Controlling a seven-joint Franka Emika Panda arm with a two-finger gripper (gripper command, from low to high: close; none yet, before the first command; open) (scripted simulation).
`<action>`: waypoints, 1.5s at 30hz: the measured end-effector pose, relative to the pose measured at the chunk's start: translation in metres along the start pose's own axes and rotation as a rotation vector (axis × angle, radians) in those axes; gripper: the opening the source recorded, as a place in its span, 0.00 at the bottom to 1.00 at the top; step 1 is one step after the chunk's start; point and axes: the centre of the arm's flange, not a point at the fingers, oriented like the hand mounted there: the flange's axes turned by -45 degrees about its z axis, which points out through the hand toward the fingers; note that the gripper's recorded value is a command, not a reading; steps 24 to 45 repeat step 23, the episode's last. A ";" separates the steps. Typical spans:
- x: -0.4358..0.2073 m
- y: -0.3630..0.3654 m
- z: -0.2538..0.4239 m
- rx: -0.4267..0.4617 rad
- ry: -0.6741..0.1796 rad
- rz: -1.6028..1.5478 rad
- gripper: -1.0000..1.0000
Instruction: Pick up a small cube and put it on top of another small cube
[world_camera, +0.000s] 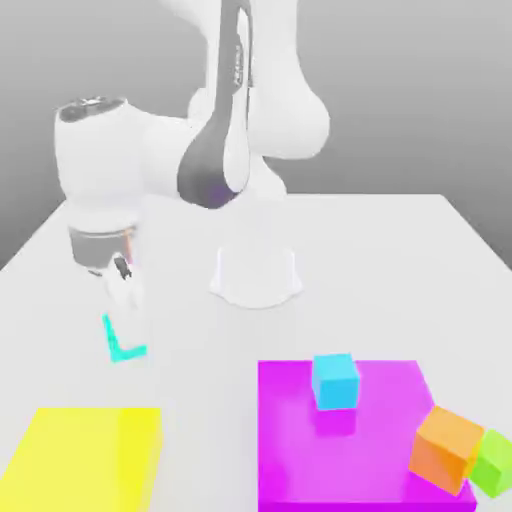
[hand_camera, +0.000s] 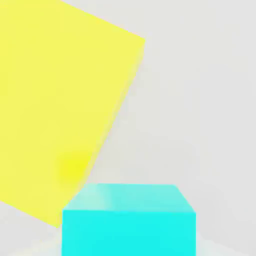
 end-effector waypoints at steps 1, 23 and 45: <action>-0.013 -0.018 -0.007 0.000 -0.001 -0.052 0.00; -0.167 -0.131 0.014 -0.028 -0.015 -0.490 1.00; -0.167 -0.131 0.014 -0.028 -0.015 -0.490 1.00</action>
